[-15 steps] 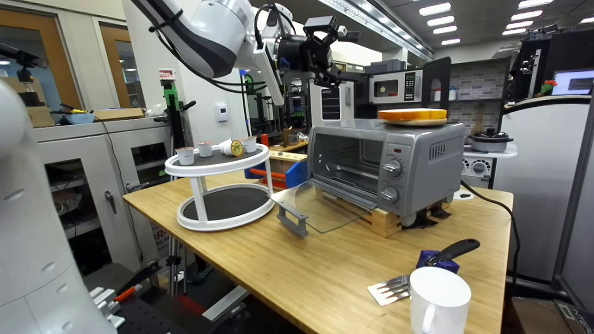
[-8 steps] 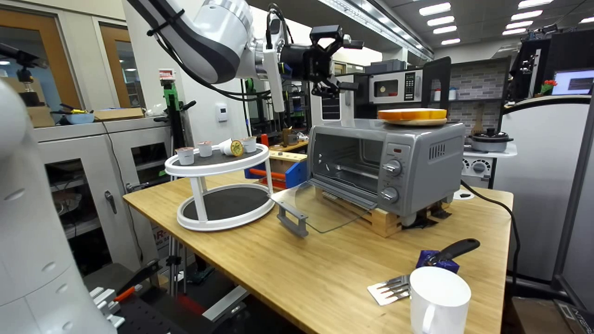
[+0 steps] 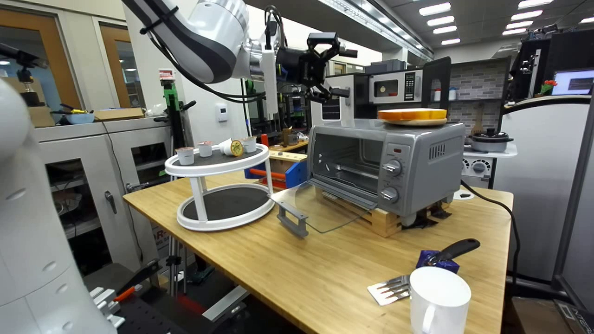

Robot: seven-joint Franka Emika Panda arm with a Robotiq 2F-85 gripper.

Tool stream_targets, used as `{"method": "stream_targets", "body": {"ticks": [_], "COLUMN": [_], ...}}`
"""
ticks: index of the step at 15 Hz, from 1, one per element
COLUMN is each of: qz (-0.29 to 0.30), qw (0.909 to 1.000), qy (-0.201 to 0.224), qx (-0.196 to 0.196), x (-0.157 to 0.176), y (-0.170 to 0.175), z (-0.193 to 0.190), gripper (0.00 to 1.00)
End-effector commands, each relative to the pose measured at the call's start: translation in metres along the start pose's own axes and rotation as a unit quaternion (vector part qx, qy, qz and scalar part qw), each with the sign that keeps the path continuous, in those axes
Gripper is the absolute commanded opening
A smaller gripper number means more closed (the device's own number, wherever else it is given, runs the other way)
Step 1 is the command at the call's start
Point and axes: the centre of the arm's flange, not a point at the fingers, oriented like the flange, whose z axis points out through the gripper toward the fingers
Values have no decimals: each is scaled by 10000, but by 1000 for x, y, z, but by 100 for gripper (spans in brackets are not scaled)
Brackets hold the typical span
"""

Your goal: Remove the slice of bread from the top of the oven and place it inside the oven

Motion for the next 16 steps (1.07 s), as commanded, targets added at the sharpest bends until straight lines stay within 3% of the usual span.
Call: {"method": "stream_targets", "body": {"ticks": [1, 5, 6, 16], "qz": [-322, -36, -134, -123], "qw": [9995, 9990, 9996, 9995], "qy": [-20, -431, -254, -277], "qx": [74, 106, 83, 97], "x": [-9, -16, -16, -16], "y": [1, -3, -6, -7], "z": [1, -2, 3, 2], "gripper": [100, 100, 100, 100]}}
